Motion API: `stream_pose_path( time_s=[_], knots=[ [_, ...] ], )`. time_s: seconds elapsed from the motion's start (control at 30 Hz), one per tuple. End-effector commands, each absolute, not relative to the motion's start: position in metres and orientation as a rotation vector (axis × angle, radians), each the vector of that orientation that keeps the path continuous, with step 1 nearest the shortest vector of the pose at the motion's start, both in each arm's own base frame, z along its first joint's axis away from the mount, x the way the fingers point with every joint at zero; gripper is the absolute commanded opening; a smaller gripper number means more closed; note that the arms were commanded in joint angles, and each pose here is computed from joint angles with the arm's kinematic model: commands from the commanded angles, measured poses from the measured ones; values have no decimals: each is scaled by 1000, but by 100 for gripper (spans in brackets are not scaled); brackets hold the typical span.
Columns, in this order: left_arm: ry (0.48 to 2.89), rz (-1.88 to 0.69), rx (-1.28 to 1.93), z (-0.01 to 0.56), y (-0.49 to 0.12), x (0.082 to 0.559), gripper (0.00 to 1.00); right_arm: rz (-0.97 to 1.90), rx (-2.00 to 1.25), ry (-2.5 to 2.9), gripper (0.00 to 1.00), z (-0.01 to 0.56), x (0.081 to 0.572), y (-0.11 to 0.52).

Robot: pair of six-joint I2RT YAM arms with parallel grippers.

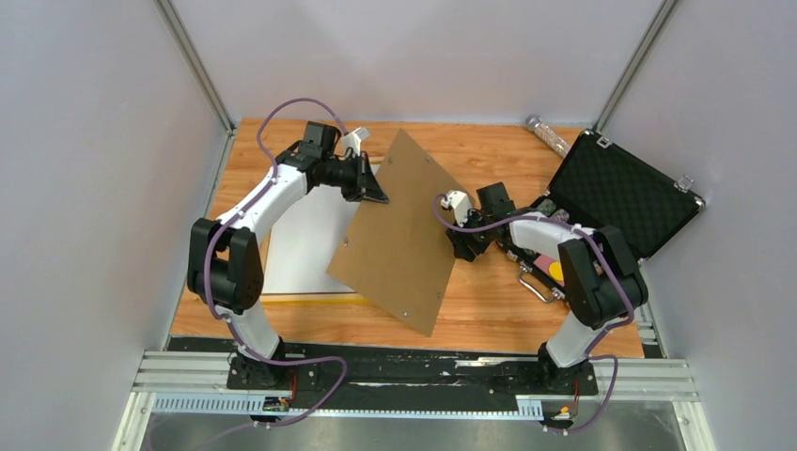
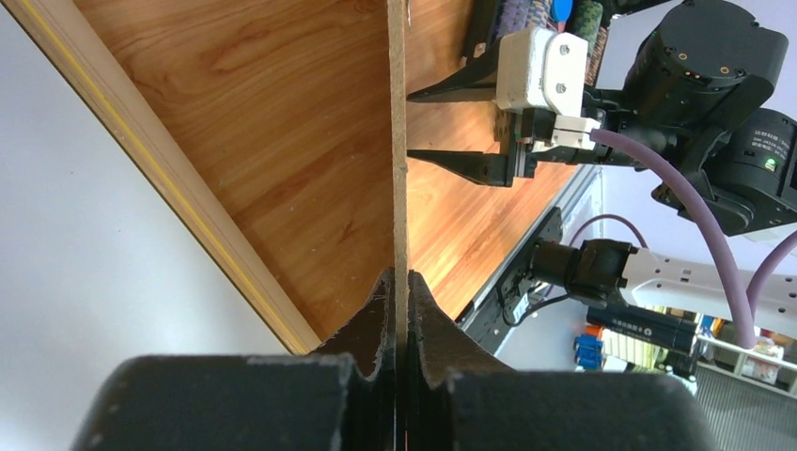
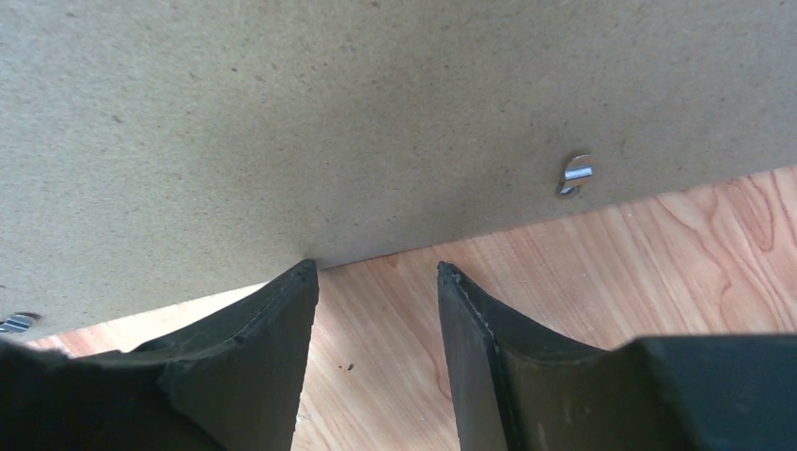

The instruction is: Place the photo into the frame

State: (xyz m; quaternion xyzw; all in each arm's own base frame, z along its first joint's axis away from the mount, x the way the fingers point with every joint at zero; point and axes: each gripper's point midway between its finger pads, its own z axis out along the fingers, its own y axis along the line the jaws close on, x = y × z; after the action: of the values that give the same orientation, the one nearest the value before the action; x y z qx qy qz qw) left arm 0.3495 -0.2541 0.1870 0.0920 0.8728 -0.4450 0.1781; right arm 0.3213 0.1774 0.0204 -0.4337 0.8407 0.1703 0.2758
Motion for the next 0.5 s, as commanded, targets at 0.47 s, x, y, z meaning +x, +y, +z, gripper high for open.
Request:
stream_pose_path(
  time_s=[0.47],
  knots=[
    [2218,-1425,160,257,-225,344,0,534,-884,2043,55,172,341,194]
  ],
)
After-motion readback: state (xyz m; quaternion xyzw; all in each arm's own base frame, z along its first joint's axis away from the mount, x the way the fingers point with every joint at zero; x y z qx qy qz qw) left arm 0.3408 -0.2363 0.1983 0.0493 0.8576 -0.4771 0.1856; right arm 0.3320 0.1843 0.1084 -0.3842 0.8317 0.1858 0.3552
